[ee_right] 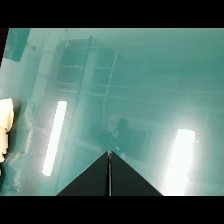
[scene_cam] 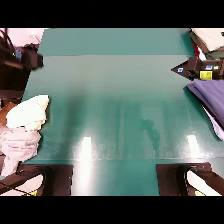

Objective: Fold the shirts.

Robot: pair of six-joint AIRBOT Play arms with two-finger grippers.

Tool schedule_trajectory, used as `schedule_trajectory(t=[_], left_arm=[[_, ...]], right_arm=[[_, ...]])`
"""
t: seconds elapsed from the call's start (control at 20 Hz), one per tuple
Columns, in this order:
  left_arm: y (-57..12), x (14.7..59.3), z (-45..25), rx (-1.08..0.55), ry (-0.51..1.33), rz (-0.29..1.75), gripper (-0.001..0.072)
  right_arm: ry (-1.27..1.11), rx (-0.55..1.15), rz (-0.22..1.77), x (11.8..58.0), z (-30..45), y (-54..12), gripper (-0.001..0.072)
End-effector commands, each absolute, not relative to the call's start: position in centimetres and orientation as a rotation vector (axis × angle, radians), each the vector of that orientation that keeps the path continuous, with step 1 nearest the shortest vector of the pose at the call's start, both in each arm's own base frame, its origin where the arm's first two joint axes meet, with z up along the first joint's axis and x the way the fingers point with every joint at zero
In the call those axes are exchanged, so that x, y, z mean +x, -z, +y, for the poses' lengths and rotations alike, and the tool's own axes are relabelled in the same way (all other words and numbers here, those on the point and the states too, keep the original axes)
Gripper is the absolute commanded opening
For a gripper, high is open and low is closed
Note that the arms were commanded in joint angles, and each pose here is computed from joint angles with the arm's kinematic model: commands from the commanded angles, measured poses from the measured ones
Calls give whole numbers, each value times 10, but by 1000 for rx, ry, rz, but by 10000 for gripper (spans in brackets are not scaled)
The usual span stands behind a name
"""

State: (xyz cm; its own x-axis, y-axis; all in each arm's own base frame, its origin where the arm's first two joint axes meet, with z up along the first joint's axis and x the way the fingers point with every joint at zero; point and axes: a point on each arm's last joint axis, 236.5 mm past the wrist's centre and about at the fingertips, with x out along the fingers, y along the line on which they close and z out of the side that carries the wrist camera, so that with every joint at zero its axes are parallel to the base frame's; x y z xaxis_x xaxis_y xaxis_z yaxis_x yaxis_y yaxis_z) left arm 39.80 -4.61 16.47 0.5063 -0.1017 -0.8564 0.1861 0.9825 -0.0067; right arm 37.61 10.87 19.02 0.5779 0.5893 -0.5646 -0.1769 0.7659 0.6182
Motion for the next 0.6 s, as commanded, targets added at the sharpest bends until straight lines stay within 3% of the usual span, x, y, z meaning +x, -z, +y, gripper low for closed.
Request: schedule_trajectory(t=[0.0, 0.2, 0.55], left_arm=[[-71, 356, 13, 229, -35, 1306, 555], [4, 315, 65, 370, -227, 1457, 555], [27, 320, 70, 365, -261, 1401, 553]], right_arm=[[-475, 542, 843, 376, 109, -190, 16], [-475, 541, 845, 376, 109, -190, 16], [-476, 541, 848, 375, 109, -190, 15]])
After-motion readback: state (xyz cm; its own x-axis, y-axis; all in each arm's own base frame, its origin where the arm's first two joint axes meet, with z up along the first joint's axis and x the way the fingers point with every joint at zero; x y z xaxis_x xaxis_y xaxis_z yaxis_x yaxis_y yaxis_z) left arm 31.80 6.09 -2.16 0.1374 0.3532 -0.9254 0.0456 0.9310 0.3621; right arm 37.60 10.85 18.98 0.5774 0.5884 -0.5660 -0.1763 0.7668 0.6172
